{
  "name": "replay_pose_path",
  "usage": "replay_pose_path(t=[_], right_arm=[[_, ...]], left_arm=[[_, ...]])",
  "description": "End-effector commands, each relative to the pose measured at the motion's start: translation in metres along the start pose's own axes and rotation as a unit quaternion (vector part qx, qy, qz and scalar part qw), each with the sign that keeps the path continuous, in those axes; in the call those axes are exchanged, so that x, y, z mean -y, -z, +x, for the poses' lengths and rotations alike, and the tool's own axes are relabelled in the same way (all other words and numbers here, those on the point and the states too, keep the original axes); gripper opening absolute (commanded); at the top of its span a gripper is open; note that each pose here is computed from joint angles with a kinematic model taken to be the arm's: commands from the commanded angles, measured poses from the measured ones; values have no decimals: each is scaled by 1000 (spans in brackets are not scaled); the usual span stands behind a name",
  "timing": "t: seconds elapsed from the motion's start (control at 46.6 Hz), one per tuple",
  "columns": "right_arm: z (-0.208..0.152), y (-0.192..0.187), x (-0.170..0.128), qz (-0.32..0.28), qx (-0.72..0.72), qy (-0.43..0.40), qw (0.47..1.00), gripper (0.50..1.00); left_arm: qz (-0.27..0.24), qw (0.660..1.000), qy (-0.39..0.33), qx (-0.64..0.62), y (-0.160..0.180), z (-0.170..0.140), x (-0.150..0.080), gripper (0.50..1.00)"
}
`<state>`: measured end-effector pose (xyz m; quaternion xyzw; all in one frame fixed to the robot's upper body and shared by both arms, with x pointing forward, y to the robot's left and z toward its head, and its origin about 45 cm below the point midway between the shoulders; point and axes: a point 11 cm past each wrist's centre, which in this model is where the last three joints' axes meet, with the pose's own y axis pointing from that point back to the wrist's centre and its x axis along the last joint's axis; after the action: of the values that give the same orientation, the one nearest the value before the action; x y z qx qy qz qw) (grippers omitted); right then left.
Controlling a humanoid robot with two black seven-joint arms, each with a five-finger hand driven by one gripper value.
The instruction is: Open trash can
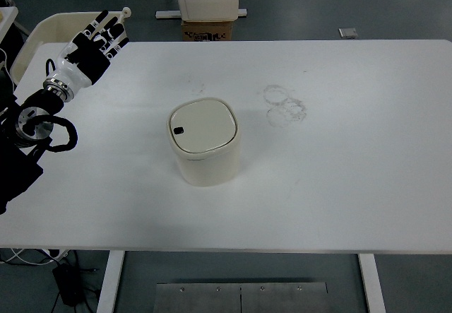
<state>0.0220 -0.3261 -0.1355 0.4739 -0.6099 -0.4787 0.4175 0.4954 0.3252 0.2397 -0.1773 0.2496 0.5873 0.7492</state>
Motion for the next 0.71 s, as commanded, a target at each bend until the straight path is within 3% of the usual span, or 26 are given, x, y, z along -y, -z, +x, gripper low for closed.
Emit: replay_pose_path(t=[0.0, 0.344, 0.687], right_arm=[[0, -1, 0, -1, 0, 0, 1000, 993], [0, -1, 0, -1, 0, 0, 1000, 993], [0, 0, 0, 0, 0, 0, 1000, 993]], left_arm=[[-1, 1000, -1, 1, -1, 1, -1, 1000], [-12, 1000, -1, 11, -19, 2, 0, 1000], [-24, 997, 60, 47, -68, -39, -10, 1000]])
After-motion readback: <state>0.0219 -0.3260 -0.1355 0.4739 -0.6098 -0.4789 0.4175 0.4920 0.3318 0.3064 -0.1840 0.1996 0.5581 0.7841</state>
